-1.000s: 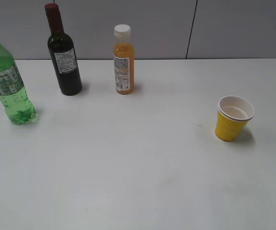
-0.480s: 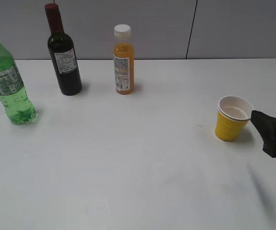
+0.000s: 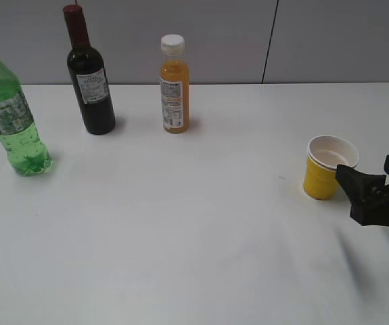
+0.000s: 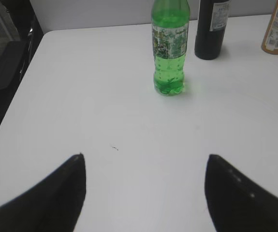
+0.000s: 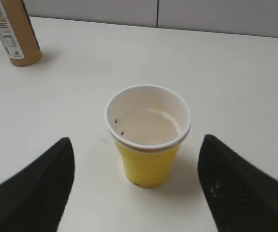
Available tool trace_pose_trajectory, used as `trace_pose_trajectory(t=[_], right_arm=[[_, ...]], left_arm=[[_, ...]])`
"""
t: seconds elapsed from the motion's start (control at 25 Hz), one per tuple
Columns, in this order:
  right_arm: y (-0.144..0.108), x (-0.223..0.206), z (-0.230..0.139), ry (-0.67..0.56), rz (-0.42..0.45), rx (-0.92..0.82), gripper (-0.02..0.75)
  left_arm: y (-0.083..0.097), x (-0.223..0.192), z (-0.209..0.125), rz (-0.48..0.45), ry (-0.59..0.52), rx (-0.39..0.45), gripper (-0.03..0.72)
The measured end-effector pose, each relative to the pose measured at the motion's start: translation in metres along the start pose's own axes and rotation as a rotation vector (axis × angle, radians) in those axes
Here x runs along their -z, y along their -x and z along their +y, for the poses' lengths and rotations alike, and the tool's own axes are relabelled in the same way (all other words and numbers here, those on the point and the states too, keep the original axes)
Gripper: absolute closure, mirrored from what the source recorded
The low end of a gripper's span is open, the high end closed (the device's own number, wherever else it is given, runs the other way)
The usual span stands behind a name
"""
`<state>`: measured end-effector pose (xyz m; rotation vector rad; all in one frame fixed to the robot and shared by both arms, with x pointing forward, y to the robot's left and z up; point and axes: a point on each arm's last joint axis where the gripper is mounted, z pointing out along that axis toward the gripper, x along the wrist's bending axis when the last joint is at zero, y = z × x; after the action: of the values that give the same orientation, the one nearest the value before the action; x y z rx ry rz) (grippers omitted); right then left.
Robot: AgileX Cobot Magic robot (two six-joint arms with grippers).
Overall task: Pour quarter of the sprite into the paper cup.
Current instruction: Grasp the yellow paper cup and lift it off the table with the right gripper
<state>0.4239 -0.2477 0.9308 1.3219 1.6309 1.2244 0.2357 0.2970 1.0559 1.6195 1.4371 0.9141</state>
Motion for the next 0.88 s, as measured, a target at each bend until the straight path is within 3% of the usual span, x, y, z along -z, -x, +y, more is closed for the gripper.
trace_pose_trajectory(t=[0.48,0.88], right_arm=[[0.001,0.004,-0.026,0.009,0.003,-0.018,0.136],[0.001,0.006,-0.025,0.042,0.004,-0.019,0.139]], left_arm=[[0.000,0.000,0.000,0.000,0.000,0.000,0.106],[0.000,0.000,0.000,0.000,0.000,0.000,0.106]])
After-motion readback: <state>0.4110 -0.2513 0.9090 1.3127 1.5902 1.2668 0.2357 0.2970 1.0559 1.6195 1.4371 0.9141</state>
